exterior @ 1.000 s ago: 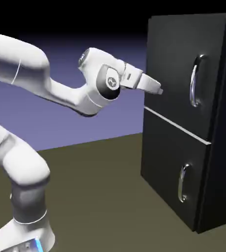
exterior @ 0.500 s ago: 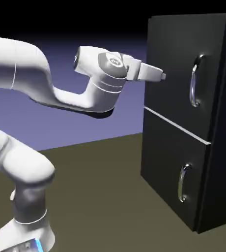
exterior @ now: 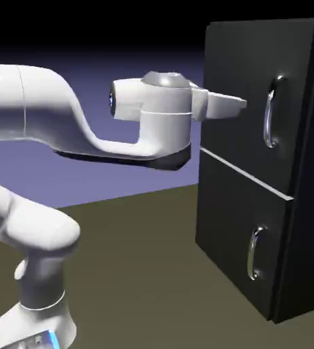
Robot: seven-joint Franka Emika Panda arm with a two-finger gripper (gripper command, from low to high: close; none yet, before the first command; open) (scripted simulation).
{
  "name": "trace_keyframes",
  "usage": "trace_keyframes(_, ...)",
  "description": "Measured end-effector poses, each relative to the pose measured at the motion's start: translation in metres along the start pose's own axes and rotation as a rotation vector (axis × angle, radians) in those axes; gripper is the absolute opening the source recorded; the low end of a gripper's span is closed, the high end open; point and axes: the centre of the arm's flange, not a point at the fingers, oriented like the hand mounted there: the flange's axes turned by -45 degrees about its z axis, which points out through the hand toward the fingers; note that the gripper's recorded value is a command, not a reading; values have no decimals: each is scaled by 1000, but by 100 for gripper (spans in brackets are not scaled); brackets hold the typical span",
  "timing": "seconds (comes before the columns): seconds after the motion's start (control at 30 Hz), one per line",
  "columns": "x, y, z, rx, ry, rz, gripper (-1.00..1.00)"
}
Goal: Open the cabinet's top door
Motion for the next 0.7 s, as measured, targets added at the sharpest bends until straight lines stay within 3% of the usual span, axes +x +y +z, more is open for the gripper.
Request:
trace_keyframes(0.37, -25, 59, 12, -7, 62, 24, 0)
trace_keyframes(0.5, -22, 60, 52, -7, 62, 25, 0)
trace_keyframes(0.53, -22, 59, 62, -7, 62, 24, -100)
trace_keyframes(0.7, -22, 51, 45, -55, 62, 24, -100)
